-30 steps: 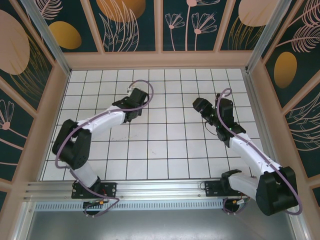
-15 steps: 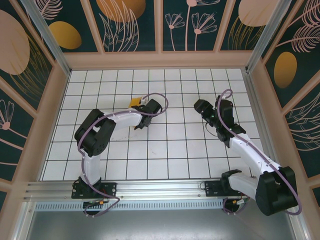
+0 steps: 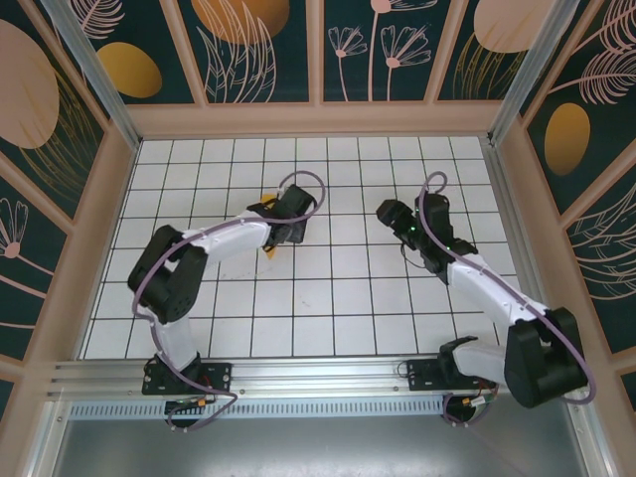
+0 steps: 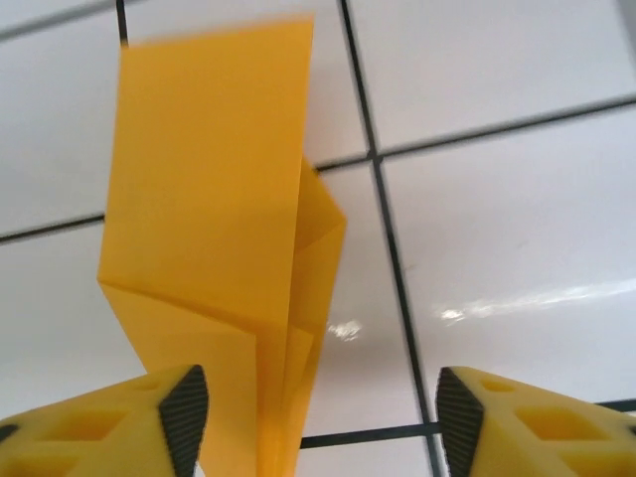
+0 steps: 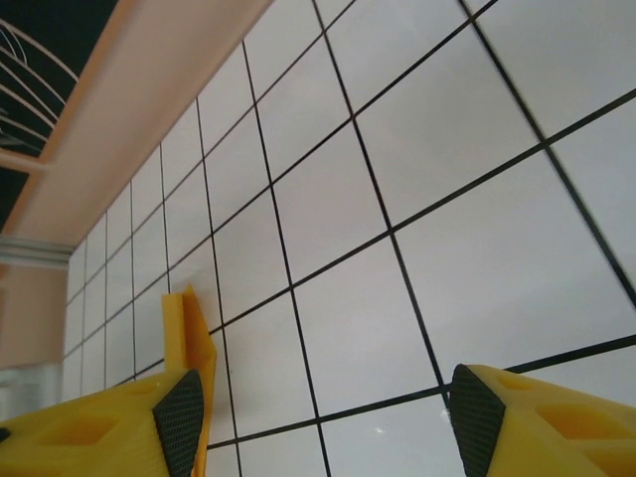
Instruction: Fold a paper plane with a square sheet of paper (pick it up from the middle)
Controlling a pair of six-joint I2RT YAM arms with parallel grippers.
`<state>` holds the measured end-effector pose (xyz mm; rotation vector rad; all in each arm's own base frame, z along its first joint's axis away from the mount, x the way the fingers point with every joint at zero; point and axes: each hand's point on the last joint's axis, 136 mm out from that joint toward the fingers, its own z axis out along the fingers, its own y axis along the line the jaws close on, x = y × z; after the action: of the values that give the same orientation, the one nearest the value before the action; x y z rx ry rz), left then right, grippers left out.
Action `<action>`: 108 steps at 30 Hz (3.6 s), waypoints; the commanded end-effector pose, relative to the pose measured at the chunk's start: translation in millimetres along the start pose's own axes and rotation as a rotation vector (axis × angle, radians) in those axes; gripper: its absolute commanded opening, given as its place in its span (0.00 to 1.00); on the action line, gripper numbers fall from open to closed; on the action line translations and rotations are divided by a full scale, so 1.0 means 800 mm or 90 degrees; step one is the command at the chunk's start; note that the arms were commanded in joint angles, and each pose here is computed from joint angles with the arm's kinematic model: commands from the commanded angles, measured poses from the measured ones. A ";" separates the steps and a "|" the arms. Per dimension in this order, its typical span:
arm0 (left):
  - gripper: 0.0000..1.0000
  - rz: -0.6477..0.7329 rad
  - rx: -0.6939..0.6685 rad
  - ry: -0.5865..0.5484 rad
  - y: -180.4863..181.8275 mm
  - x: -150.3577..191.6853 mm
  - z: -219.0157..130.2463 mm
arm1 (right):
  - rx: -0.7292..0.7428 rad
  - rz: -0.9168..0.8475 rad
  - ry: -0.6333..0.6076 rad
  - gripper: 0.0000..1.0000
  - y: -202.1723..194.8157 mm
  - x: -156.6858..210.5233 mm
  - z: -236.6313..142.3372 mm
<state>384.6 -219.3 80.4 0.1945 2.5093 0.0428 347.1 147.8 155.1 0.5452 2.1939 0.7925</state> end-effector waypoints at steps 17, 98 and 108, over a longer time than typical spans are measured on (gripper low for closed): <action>0.98 -0.476 0.098 -0.100 0.177 0.019 -0.036 | -0.104 -0.177 0.280 0.34 0.207 0.217 0.177; 0.98 -0.464 0.426 0.024 0.062 0.058 -0.039 | -0.032 -0.189 0.357 0.19 0.047 0.237 0.153; 0.93 -0.485 0.478 0.084 0.018 0.075 -0.043 | -0.014 -0.156 0.361 0.18 0.029 0.236 0.154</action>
<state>322.7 -184.5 73.5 -0.4740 2.4435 -1.1423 325.8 328.2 22.3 -0.0262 2.6529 0.9097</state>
